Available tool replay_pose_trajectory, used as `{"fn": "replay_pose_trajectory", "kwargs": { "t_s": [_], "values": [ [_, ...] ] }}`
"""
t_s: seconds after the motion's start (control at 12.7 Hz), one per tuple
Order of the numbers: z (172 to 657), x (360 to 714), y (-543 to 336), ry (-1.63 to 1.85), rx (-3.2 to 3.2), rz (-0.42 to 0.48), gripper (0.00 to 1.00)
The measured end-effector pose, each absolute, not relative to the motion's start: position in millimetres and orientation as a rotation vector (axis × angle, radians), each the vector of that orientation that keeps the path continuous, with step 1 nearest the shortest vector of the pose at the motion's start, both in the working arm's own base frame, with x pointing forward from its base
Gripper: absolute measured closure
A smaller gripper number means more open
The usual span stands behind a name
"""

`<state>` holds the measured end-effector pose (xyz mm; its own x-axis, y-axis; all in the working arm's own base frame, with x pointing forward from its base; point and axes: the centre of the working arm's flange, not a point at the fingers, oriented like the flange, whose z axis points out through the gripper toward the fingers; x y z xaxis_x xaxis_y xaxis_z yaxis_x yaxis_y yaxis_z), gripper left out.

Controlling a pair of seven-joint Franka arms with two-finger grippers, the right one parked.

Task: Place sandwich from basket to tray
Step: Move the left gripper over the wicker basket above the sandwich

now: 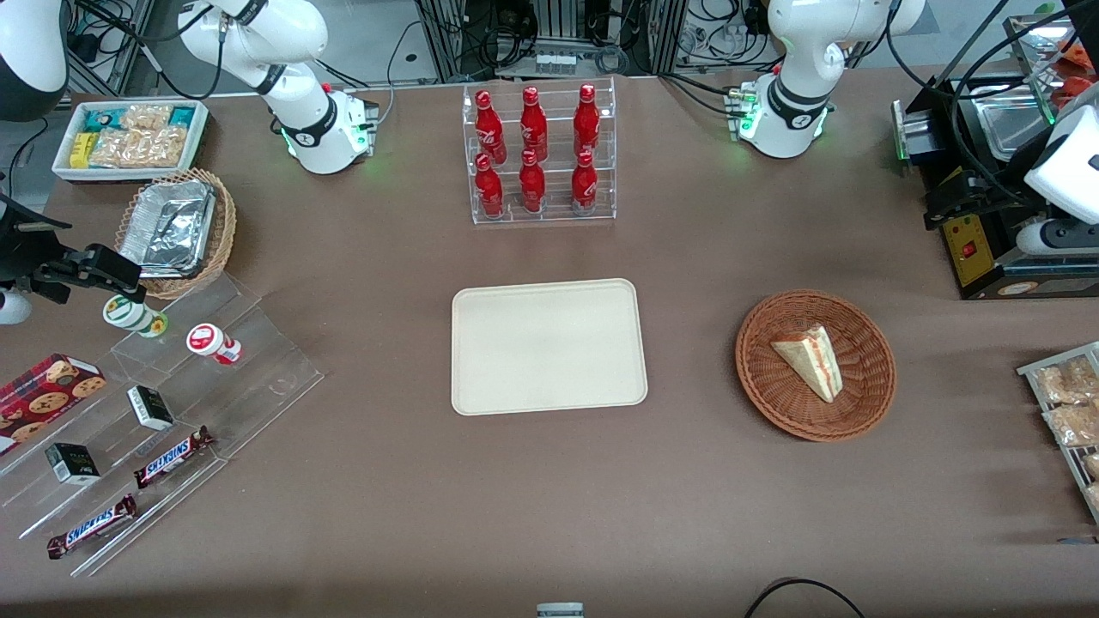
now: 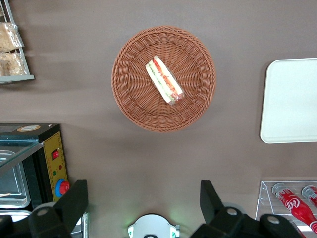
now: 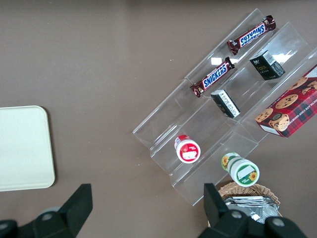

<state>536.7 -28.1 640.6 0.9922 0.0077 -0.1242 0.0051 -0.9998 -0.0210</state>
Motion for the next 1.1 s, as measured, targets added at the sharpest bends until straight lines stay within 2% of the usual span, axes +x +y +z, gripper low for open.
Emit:
{"fn": "replay_pose_trajectory", "kwargs": {
  "t_s": [0.31,0.55,1.1],
  "values": [
    [640,537,-29,0.006,-3.116,0.193,0.00],
    [627,538,-29,0.009,-3.116,0.229,0.00],
    [534,559,-30,0.009,-3.123,0.194,0.00]
  ]
}}
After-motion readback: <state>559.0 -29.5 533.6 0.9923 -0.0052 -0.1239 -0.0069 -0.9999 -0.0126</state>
